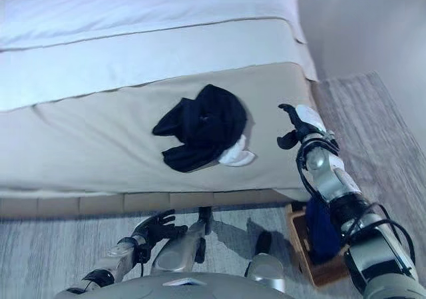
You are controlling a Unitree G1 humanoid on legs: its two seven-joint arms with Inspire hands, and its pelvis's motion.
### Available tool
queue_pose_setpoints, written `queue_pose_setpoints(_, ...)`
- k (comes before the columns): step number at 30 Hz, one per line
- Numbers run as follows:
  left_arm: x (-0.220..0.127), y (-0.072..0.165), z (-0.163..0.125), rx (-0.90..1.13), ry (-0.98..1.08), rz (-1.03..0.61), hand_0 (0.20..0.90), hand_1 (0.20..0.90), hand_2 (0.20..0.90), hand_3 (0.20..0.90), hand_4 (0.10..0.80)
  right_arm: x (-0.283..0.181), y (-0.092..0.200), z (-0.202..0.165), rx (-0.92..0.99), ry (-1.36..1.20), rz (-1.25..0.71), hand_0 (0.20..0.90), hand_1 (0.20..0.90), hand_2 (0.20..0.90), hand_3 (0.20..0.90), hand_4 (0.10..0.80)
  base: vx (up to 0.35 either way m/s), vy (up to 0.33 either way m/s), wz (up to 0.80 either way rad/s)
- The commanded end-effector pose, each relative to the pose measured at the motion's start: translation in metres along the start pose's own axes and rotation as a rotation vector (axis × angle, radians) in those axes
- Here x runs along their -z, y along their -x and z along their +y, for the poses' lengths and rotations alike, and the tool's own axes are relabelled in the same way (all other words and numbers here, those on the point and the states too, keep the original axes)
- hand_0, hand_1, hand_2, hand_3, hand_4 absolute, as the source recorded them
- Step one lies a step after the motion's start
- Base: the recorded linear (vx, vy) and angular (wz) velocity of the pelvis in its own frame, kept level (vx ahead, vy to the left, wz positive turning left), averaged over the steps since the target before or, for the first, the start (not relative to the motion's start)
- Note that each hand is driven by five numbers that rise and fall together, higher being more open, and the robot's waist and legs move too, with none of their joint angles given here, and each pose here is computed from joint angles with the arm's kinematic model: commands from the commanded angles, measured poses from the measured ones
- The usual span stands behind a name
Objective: Pick up the clothes from the bed and place them into the basket
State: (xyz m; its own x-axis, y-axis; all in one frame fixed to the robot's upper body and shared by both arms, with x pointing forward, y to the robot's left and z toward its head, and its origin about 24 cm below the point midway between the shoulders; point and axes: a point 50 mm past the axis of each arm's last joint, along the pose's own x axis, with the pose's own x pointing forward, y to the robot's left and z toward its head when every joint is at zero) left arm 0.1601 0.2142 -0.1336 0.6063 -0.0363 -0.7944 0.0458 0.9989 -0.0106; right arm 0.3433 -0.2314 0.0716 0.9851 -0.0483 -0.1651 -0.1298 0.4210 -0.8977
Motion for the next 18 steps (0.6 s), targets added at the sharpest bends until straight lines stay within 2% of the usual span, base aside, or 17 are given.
queue_pose_setpoints(1,-0.007,0.006,0.033,-0.078,-0.071,0.001,0.9,0.9,0.9,0.9,0.8,-0.054,-0.022,-0.056,0.23,0.069,-0.153,0.9,0.9,0.9,0.9,0.8,0.0,0.003,0.47)
queue_pose_setpoints(5,-0.02,0.007,0.047,-0.12,-0.066,-0.027,0.9,0.9,0.9,0.9,0.8,-0.084,-0.035,-0.08,0.298,0.09,-0.162,0.9,0.9,0.9,0.9,0.8,-0.007,0.013,0.55)
queue_pose_setpoints(8,-0.026,0.008,0.052,-0.126,-0.056,-0.049,0.9,0.9,0.9,0.9,0.8,-0.084,-0.045,-0.083,0.257,0.107,-0.076,0.9,0.9,0.9,0.9,0.8,0.075,-0.057,0.43)
queue_pose_setpoints(9,-0.028,0.009,0.055,-0.121,-0.064,-0.063,0.9,0.9,0.9,0.9,0.8,-0.064,-0.05,-0.078,0.159,0.093,0.086,0.9,0.9,0.9,0.9,0.8,0.005,-0.047,0.43)
queue_pose_setpoints(12,-0.029,0.011,0.059,-0.117,-0.075,-0.074,0.9,0.9,0.9,0.9,0.8,-0.023,-0.048,-0.057,-0.034,0.011,0.32,0.9,0.9,0.9,0.9,0.8,0.056,-0.055,0.38)
queue_pose_setpoints(17,-0.033,0.011,0.057,-0.086,-0.113,-0.096,0.9,0.9,0.9,0.9,0.8,0.026,-0.031,-0.045,-0.216,0.063,0.642,0.9,0.9,0.9,0.9,0.8,0.081,-0.049,0.35)
queue_pose_setpoints(18,-0.036,0.011,0.057,-0.08,-0.122,-0.102,0.9,0.9,0.9,0.9,0.8,0.031,-0.028,-0.044,-0.236,0.053,0.675,0.754,0.754,0.754,0.73,0.63,0.059,-0.071,0.37)
